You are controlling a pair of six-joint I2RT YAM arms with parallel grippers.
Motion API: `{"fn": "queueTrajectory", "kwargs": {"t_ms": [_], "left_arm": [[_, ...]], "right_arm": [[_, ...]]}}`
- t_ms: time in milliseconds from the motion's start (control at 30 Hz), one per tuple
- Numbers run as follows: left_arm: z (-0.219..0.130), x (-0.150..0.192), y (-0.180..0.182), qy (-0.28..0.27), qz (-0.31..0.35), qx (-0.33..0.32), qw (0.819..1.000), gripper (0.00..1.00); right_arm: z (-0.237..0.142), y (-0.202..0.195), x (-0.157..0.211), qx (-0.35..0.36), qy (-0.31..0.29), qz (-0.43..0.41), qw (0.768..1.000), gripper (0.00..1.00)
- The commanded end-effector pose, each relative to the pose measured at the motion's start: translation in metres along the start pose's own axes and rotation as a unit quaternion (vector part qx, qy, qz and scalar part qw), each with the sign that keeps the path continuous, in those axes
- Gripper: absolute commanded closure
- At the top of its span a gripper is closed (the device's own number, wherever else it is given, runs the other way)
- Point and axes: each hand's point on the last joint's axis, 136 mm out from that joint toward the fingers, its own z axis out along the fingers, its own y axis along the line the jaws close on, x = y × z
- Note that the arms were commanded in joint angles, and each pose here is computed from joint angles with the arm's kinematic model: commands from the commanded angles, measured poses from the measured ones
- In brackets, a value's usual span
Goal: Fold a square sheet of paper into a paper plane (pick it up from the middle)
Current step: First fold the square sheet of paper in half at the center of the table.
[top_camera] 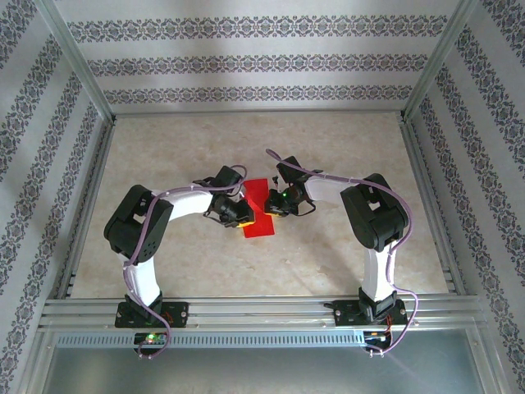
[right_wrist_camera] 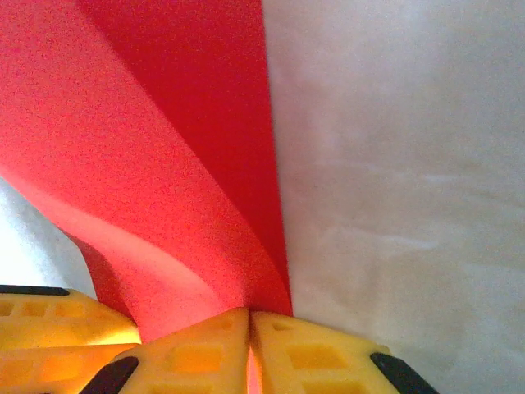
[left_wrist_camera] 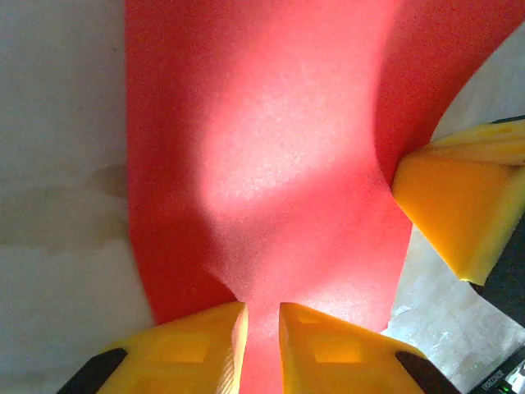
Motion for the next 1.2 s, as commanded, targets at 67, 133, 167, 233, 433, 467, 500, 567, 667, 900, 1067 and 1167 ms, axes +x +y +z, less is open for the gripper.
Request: {"fn": "queueTrajectory", "kwargs": {"t_ms": [67, 133, 167, 233, 433, 467, 500, 567, 667, 900, 1067, 1167], "left_arm": [[0.007, 0.015, 0.029, 0.015, -0.024, -0.008, 1.000, 0.80], [0.005, 0.021, 0.039, 0.019, -0.027, -0.008, 0.999, 0.80], [0.002, 0.025, 0.045, 0.022, -0.028, -0.010, 0.999, 0.80], [-0.006, 0.031, 0.060, 0.025, -0.034, -0.023, 0.999, 0.80], [-0.046, 0.018, 0.039, -0.007, -0.024, -0.010, 1.000, 0.80], [-0.052, 0.011, 0.027, -0.018, -0.024, 0.005, 1.000, 0.80], [-0.057, 0.005, 0.013, -0.029, -0.025, 0.019, 0.999, 0.80], [-0.060, -0.004, -0.013, -0.039, -0.012, 0.044, 0.998, 0.80], [-0.052, -0.014, -0.035, -0.045, -0.007, 0.055, 0.997, 0.81], [-0.011, -0.003, -0.030, -0.004, -0.030, 0.046, 0.998, 0.82], [0.006, 0.013, -0.013, 0.009, -0.065, 0.034, 0.997, 0.83], [0.008, 0.019, 0.001, 0.004, -0.074, 0.019, 0.997, 0.83]], "right_arm": [[0.026, -0.103, 0.056, 0.187, 0.075, 0.065, 0.977, 0.85], [0.026, -0.104, 0.056, 0.189, 0.077, 0.067, 0.977, 0.85], [0.026, -0.105, 0.056, 0.191, 0.077, 0.068, 0.976, 0.85], [0.025, -0.105, 0.056, 0.193, 0.077, 0.067, 0.976, 0.85], [0.025, -0.106, 0.054, 0.194, 0.075, 0.065, 0.976, 0.85], [0.025, -0.105, 0.054, 0.194, 0.075, 0.065, 0.976, 0.85], [0.025, -0.105, 0.054, 0.194, 0.074, 0.064, 0.976, 0.85], [0.025, -0.105, 0.054, 0.195, 0.075, 0.064, 0.976, 0.85], [0.024, -0.107, 0.055, 0.199, 0.076, 0.065, 0.975, 0.85], [0.023, -0.107, 0.055, 0.201, 0.075, 0.068, 0.974, 0.85], [0.023, -0.106, 0.054, 0.200, 0.075, 0.067, 0.975, 0.85], [0.023, -0.106, 0.054, 0.200, 0.075, 0.067, 0.975, 0.85]]}}
